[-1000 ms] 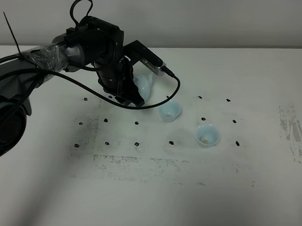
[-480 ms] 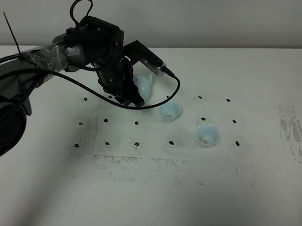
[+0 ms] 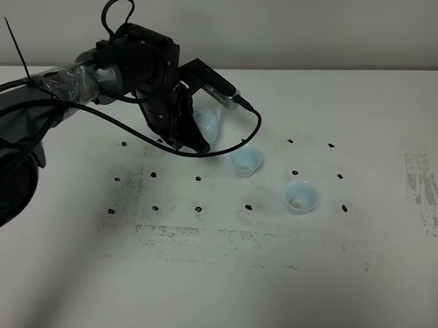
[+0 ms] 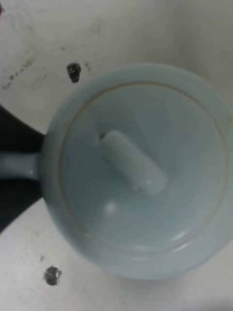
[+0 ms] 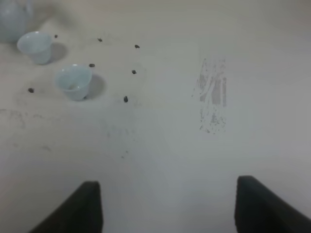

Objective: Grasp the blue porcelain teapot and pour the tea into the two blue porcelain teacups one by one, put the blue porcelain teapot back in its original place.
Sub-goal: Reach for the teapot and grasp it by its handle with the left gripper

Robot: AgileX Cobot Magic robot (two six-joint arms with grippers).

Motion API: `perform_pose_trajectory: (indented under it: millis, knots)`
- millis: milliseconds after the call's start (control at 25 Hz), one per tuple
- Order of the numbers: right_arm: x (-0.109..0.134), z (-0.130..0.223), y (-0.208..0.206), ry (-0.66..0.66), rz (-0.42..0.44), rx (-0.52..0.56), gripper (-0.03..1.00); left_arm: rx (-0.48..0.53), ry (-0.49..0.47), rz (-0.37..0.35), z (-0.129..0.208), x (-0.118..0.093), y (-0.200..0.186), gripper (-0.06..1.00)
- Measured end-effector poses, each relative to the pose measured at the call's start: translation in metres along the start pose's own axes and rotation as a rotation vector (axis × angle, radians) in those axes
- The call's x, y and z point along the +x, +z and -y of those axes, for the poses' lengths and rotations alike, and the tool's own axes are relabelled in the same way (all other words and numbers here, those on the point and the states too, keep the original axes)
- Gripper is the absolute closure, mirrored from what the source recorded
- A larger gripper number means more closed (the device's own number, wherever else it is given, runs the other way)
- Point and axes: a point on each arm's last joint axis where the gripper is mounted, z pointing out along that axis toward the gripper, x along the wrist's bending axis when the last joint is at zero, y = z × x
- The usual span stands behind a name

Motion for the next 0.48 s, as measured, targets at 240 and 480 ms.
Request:
perform_pose_trajectory:
  millis: [240,480]
  knots:
    - [0.0,0.0,0.0,0.0,0.0,0.0,0.41,0.001,0.013,-0.004,-0.0014,-0.0034,-0.0002,0.88]
    - [0.0,0.0,0.0,0.0,0.0,0.0,0.41,0.006,0.009,0.001,-0.0009,-0.0039,-0.0002,0.88]
